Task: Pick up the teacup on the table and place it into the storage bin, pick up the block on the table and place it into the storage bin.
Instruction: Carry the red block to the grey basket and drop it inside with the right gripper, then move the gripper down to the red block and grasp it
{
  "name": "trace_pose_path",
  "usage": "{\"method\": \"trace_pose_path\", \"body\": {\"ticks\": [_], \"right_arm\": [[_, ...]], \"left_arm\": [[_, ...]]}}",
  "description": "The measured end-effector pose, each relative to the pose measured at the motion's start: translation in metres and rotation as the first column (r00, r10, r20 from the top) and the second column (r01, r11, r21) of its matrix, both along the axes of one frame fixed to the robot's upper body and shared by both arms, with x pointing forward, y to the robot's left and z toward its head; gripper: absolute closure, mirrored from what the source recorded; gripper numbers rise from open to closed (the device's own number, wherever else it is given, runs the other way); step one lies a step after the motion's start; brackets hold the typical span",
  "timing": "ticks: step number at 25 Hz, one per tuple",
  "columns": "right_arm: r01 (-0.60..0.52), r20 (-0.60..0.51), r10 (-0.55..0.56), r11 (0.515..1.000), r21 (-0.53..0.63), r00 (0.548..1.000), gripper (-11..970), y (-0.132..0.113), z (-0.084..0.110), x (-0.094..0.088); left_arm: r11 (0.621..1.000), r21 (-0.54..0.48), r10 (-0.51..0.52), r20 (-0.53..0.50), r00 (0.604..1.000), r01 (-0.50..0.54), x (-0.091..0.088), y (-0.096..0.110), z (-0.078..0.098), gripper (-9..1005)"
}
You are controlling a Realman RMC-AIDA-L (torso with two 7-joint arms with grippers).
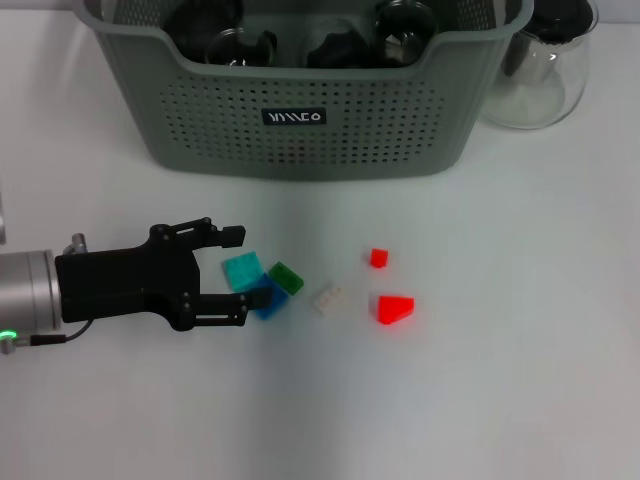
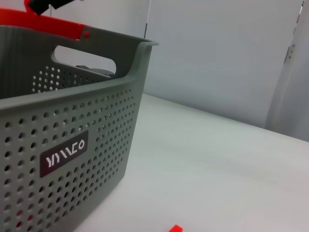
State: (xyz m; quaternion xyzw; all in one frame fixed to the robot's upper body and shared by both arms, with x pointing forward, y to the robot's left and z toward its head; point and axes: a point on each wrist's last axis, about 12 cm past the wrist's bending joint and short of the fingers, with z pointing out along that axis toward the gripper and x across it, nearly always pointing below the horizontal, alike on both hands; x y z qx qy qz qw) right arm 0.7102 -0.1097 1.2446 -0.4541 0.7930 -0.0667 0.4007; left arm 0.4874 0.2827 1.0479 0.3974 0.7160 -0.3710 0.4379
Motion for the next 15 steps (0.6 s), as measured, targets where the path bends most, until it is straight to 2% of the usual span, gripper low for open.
{"method": "trace_pose_path", "body": {"ticks": [10, 15], "right_arm": [[-0.013, 0.053, 0.014, 1.0, -0.021, 0.998, 729, 0.0038, -0.0026, 0.0019], [-0.013, 0.068, 0.014, 1.0, -0.014, 0.998, 569, 0.004, 0.0016, 0.002]], "left_arm": [[1.0, 0.001, 0.001, 0.001, 1.0, -0.001, 0.0002, 0.0008, 0.0002, 139], [1.0, 0.0, 0.001, -0.001, 1.0, -0.001, 0.0001, 0.0008, 0.0003, 139]]}}
